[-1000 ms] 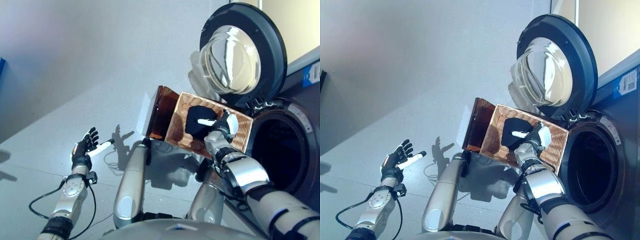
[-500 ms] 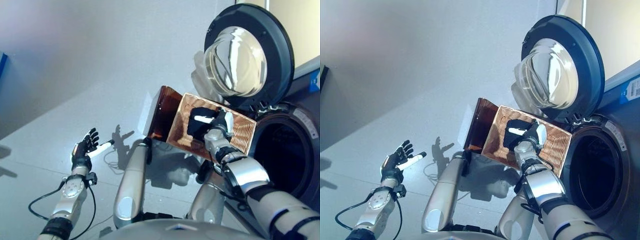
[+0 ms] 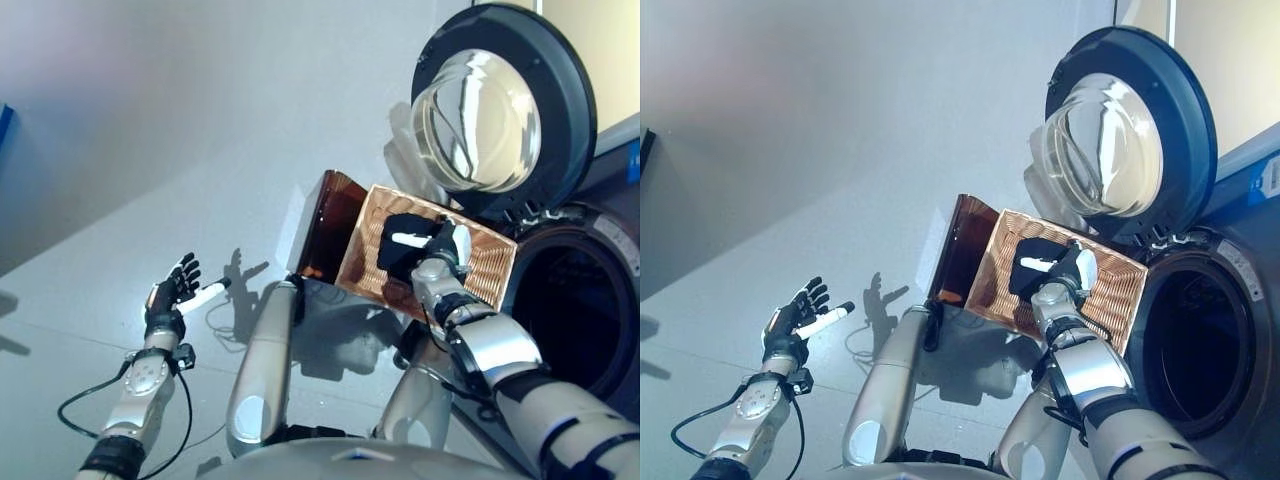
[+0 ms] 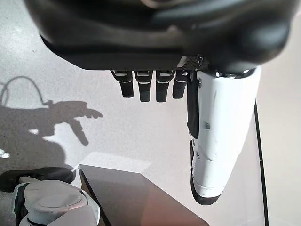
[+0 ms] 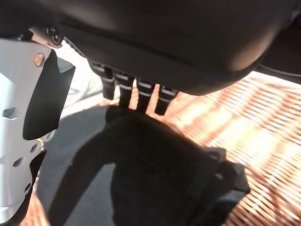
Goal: Pick up the clothes and place them into the washing machine
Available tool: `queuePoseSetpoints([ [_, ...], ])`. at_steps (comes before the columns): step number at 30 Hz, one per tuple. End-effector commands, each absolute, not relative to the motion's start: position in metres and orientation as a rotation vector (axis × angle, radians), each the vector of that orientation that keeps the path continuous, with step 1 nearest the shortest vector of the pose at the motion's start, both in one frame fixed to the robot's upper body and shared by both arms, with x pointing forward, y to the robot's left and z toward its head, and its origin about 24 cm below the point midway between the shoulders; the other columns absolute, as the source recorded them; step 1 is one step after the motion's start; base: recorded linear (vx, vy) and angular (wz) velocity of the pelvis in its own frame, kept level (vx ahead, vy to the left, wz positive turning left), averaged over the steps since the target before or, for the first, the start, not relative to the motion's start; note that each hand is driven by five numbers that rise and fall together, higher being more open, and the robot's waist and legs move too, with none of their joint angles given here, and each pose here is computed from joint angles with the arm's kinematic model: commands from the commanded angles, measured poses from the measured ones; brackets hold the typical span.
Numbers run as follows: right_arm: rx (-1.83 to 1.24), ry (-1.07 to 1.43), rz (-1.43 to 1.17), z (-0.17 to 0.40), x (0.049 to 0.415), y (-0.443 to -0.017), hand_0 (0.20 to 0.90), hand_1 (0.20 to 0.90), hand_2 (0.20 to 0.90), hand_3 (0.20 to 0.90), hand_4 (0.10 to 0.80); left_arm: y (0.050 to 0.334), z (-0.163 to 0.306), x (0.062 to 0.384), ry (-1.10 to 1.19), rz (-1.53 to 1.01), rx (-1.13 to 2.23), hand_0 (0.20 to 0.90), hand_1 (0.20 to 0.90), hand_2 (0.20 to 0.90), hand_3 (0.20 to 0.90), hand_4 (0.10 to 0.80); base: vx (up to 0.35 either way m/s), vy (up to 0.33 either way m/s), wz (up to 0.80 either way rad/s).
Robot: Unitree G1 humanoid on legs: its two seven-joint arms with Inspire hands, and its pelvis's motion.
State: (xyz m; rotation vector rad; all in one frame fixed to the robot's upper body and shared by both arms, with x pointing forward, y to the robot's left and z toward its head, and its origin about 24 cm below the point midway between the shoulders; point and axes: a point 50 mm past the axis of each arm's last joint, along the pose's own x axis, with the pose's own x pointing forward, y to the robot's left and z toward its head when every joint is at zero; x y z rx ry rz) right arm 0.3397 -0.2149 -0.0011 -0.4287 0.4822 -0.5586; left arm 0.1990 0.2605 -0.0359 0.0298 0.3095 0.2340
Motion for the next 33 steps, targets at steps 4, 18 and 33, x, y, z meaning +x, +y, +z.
queuePoseSetpoints([
  [4,-0.492,0.429,-0.603,0.012,0.344,-0.234,0.9,0.9,0.9,0.9,0.8,0.287,0.0,0.201,0.145,0.26,0.1,0.9,0.9,0.9,0.9,0.8,0.005,0.004,0.02],
  [18,-0.565,0.484,-0.479,0.003,0.342,-0.224,0.9,0.9,0.9,0.9,0.8,0.289,0.003,0.198,0.148,0.242,0.101,0.9,0.9,0.9,0.9,0.8,0.003,0.001,0.01],
  [33,-0.752,0.613,-0.36,-0.016,0.329,-0.225,0.2,0.2,0.2,0.2,0.3,0.29,0.002,0.196,0.17,0.215,0.112,0.9,0.9,0.9,0.9,0.8,0.018,-0.009,0.02],
])
